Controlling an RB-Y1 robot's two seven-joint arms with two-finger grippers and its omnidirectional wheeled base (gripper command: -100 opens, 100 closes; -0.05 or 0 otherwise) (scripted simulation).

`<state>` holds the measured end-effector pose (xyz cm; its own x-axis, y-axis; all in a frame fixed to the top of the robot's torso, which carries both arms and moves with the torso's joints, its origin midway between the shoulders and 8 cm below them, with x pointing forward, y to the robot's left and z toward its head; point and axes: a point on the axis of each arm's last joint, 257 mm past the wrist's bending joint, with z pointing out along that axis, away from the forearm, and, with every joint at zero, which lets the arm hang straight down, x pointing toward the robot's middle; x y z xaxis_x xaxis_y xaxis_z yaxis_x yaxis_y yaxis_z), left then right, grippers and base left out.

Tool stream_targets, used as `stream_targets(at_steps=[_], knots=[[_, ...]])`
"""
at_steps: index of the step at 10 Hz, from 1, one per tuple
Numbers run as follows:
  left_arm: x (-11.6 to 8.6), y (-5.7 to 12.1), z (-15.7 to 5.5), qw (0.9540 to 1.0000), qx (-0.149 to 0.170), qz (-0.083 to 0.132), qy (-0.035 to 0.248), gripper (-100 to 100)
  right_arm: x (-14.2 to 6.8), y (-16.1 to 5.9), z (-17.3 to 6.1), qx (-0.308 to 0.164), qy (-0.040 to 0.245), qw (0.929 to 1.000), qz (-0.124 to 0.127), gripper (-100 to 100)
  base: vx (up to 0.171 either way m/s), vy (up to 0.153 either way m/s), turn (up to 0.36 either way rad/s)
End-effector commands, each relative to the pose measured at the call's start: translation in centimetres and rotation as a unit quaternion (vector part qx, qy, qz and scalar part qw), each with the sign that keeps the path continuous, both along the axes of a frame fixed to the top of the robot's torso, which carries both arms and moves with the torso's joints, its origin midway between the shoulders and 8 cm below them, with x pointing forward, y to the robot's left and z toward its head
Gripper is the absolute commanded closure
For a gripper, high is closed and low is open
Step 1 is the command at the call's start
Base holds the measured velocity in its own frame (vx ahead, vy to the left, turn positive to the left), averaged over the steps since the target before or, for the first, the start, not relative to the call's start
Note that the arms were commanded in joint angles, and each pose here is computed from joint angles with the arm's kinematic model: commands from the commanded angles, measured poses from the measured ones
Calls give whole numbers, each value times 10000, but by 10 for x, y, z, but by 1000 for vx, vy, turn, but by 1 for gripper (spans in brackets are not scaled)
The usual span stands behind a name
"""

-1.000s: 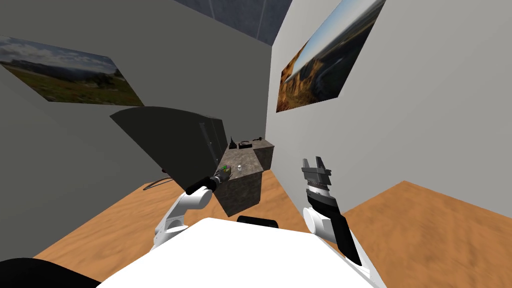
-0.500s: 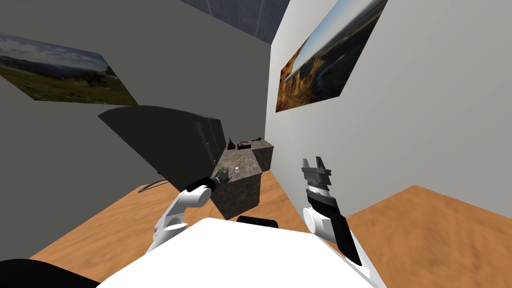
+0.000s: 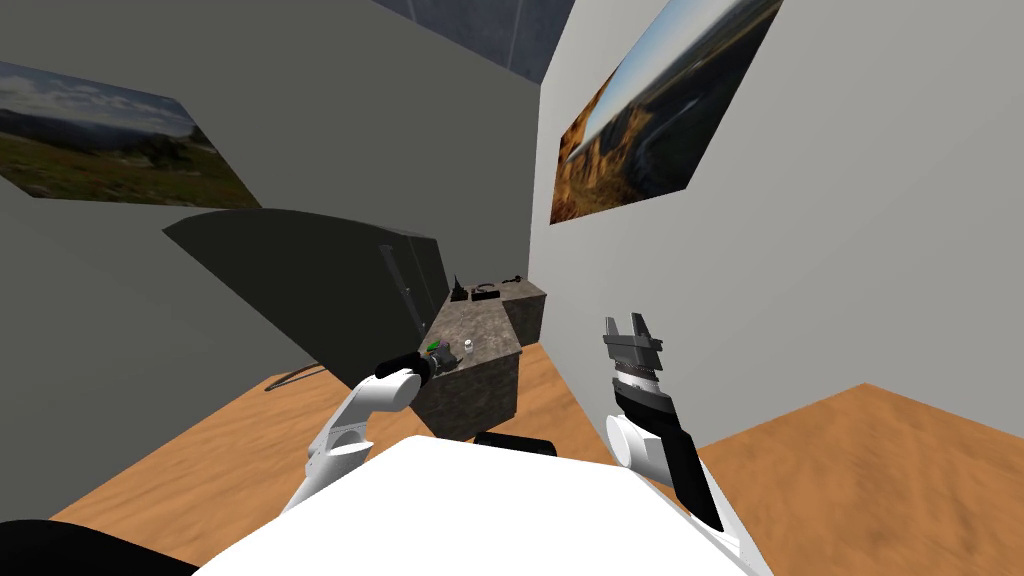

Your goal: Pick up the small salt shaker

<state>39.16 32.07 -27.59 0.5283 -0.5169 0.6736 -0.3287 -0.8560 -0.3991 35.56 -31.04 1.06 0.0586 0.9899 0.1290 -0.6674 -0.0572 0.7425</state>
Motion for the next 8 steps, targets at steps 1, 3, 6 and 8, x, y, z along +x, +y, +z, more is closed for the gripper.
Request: stream_targets(at_steps=[1, 3, 6, 8], knots=[[-4, 2, -5, 9997, -85, 25, 210, -100, 0, 0, 0, 0, 0, 10000, 0, 0, 89, -55, -21], [-8, 2, -10, 9992, -132, 32, 377, -100, 0, 0, 0, 0, 0, 10000, 0, 0, 57, -39, -8], [-15, 2, -16, 9976, -235, 52, 651, -100, 0, 0, 0, 0, 0, 10000, 0, 0, 75, -36, -10], [-15, 2, -16, 9975, -240, 50, 657, -100, 0, 0, 0, 0, -1, 10000, 0, 0, 12, -26, 30]])
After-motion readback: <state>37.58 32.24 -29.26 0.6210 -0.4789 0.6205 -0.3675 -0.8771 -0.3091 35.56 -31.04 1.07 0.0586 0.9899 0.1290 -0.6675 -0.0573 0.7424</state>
